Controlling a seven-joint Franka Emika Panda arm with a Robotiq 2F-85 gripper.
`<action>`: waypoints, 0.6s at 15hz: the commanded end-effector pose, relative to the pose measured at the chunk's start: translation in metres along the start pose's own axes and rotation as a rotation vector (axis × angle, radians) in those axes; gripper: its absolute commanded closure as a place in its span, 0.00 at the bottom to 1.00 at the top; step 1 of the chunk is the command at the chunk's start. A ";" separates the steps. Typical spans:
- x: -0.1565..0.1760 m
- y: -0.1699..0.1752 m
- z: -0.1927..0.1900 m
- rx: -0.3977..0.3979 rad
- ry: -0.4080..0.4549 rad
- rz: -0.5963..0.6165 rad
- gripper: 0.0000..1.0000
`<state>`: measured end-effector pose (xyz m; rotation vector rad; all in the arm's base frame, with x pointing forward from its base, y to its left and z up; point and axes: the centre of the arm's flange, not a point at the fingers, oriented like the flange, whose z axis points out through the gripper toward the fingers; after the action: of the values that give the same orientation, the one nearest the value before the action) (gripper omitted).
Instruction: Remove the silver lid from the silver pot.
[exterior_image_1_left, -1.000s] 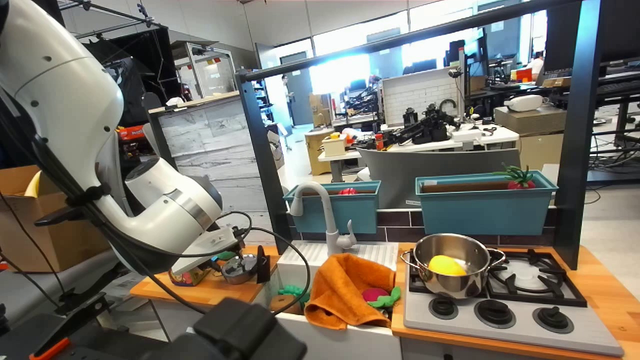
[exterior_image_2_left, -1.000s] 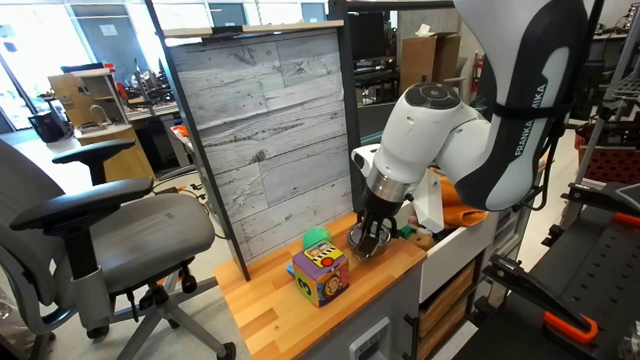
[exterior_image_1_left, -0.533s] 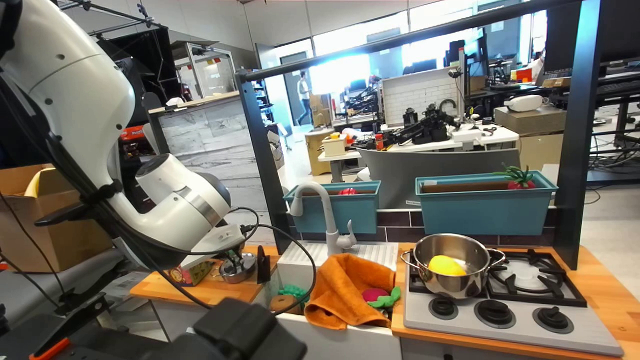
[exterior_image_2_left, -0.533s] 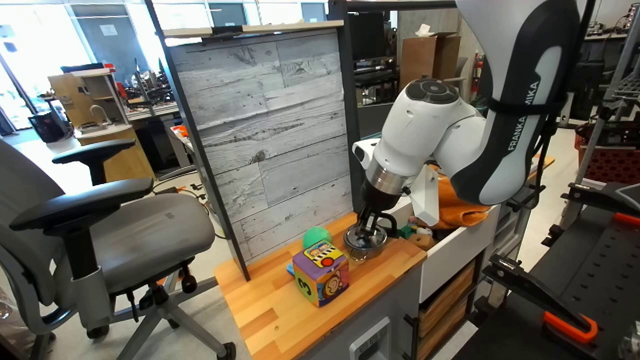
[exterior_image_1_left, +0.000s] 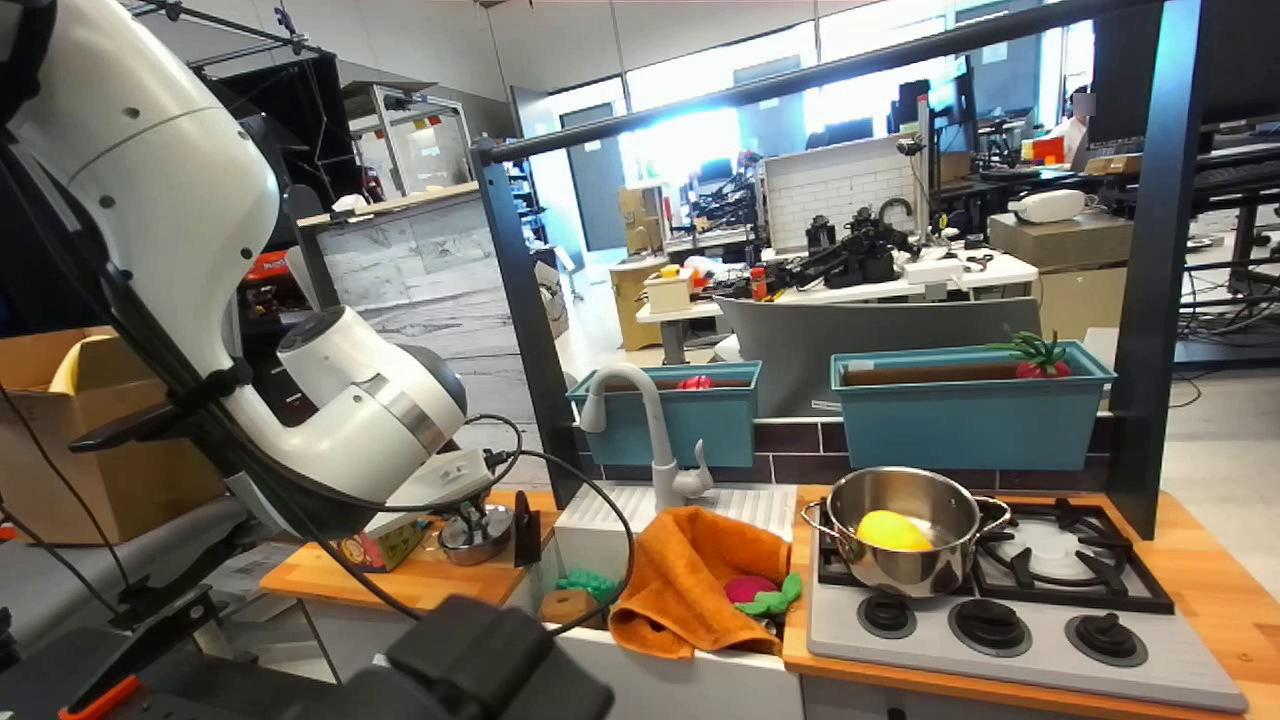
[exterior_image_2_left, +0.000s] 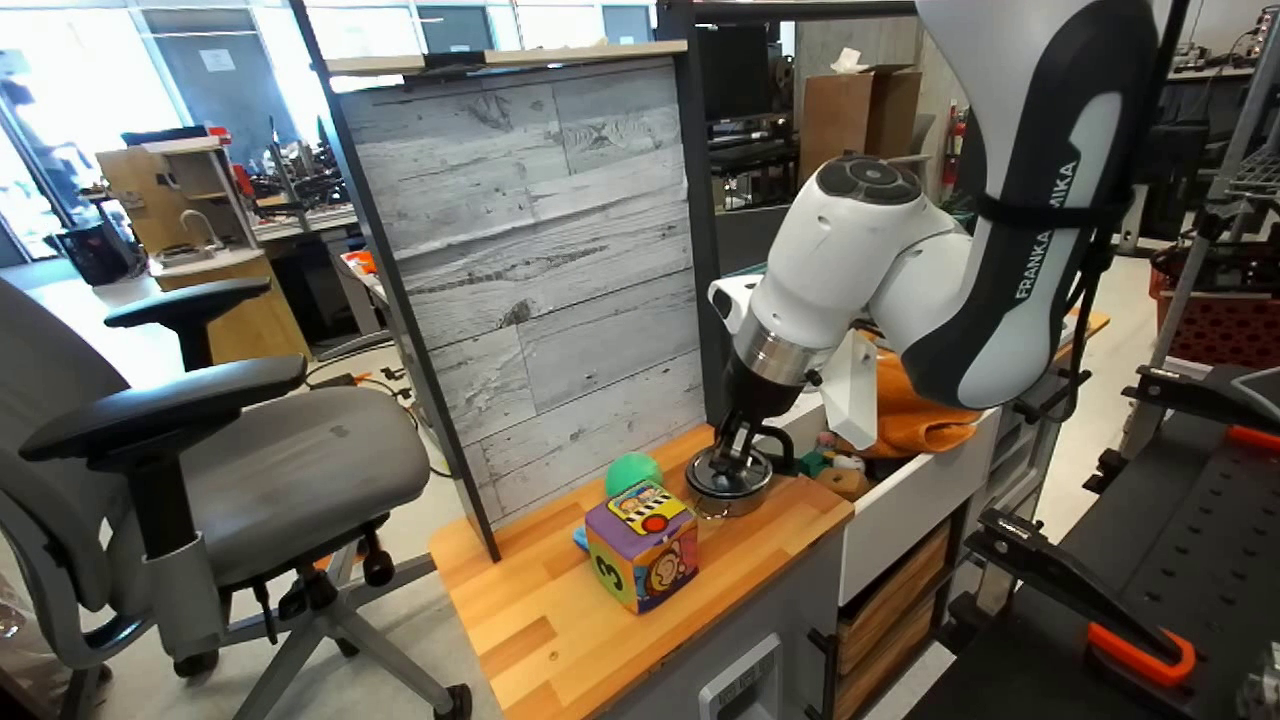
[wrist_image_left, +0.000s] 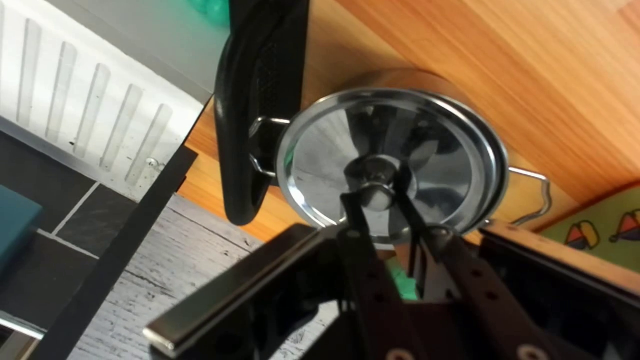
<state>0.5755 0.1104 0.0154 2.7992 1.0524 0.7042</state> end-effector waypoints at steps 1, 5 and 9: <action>-0.009 -0.007 -0.021 0.010 0.048 -0.024 0.95; -0.015 -0.011 -0.042 -0.039 0.061 -0.039 0.95; -0.020 -0.017 -0.062 -0.088 0.055 -0.057 0.95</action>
<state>0.5654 0.1064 0.0440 2.6858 1.0356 0.7075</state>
